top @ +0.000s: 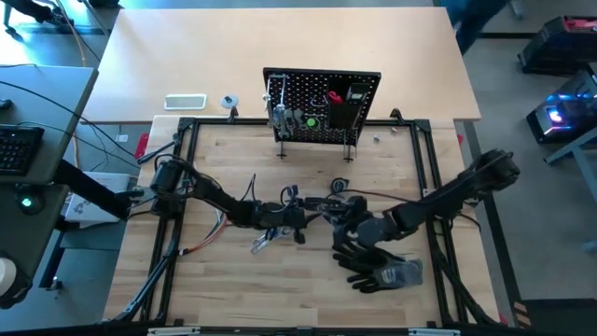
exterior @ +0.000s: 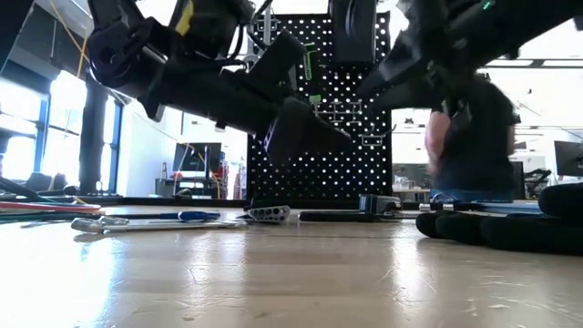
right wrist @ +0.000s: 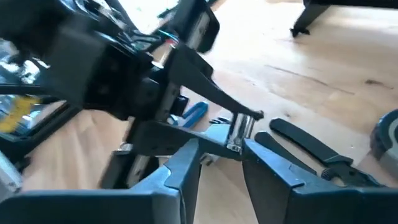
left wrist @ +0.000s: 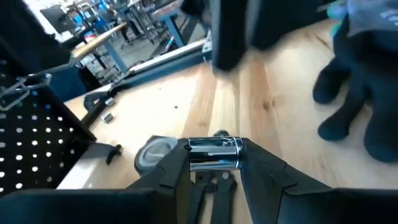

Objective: Hang tools onto peg board
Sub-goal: Put the socket into the black bin on the peg board

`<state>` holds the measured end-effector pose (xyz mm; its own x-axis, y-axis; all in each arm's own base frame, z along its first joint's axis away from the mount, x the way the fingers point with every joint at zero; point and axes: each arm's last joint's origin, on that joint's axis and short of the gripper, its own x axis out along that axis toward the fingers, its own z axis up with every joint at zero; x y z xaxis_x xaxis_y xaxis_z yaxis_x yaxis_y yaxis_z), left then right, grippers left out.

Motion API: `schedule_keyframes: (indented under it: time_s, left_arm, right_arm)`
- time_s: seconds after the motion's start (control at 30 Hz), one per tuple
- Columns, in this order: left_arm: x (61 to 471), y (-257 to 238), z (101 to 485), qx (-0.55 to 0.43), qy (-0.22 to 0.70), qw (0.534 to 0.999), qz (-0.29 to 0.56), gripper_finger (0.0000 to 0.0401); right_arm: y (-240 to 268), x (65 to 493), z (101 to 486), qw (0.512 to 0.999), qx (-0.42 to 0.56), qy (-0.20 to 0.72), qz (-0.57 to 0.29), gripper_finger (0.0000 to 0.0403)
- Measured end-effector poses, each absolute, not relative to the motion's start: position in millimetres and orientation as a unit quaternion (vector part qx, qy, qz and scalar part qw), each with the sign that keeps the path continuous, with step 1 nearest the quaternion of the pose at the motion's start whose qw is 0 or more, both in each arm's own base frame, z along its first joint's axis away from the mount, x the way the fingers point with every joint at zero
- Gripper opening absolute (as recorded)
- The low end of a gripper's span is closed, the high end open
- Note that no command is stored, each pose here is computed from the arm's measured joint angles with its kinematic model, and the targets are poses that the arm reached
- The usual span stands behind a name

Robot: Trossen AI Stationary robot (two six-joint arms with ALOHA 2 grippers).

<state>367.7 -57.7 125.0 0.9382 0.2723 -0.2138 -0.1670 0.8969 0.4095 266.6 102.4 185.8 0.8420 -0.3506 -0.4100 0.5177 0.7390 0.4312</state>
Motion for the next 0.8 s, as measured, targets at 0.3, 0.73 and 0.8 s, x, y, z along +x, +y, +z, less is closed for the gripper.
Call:
schedule_keyframes:
  time_s: [0.3, 0.73, 0.8]
  left_arm:
    - [363, -57, 158, 0.217, 0.104, 0.964, 0.115, 0.0099]
    - [346, -41, 334, 0.339, 0.017, 0.93, 0.143, 0.0099]
    - [344, -30, 366, 0.349, 0.013, 0.925, 0.148, 0.0098]
  right_arm:
    - [108, 236, 194, 0.919, 0.225, 0.208, -0.248, 0.0134]
    - [104, 225, 169, 0.895, 0.161, 0.292, -0.296, 0.0134]
    - [102, 227, 167, 0.894, 0.153, 0.293, -0.301, 0.0134]
